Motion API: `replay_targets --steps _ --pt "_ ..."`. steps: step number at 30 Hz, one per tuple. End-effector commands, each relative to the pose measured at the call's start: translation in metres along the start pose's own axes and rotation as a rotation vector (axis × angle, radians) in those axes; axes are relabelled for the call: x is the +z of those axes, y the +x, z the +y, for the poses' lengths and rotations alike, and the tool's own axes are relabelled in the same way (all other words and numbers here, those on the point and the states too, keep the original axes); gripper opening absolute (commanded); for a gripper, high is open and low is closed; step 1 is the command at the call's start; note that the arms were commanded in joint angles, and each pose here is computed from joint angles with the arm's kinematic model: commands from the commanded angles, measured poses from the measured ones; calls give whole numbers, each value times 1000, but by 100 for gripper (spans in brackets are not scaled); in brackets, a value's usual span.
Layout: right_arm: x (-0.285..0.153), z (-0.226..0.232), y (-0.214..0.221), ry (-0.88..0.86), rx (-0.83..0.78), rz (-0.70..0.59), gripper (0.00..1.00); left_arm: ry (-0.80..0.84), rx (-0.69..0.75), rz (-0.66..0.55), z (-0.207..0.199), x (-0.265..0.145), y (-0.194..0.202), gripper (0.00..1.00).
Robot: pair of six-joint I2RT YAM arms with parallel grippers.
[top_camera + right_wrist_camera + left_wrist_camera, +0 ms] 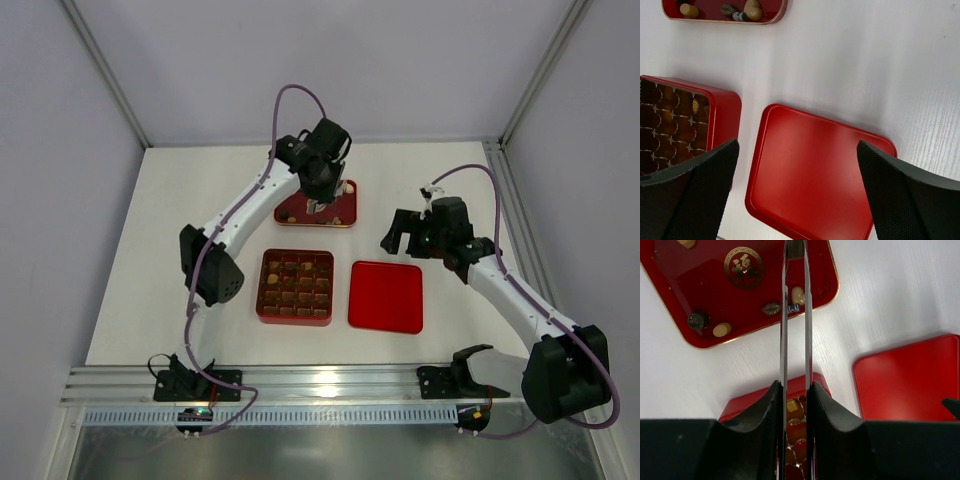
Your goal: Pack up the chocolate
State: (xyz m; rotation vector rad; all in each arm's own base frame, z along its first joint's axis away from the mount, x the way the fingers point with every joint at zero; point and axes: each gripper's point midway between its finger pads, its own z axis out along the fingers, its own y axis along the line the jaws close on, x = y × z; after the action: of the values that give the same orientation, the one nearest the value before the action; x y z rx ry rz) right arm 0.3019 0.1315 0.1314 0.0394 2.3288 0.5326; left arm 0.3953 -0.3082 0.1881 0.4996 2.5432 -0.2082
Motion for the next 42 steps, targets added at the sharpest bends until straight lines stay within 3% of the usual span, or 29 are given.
replay_targets --steps 1,13,23,31,42 --pt "-2 5 -12 -26 -7 -46 100 19 -20 -94 3 -57 -11 24" --pt "2 10 -8 -57 29 -46 100 42 -36 -59 10 -121 63 24" --pt "8 20 -7 -89 56 -44 100 79 -25 -21 6 -148 134 25" --pt "7 26 -3 -89 61 -37 100 103 7 31 3 -146 172 26" --pt "6 26 1 -79 56 -32 100 75 30 65 6 -138 192 27"
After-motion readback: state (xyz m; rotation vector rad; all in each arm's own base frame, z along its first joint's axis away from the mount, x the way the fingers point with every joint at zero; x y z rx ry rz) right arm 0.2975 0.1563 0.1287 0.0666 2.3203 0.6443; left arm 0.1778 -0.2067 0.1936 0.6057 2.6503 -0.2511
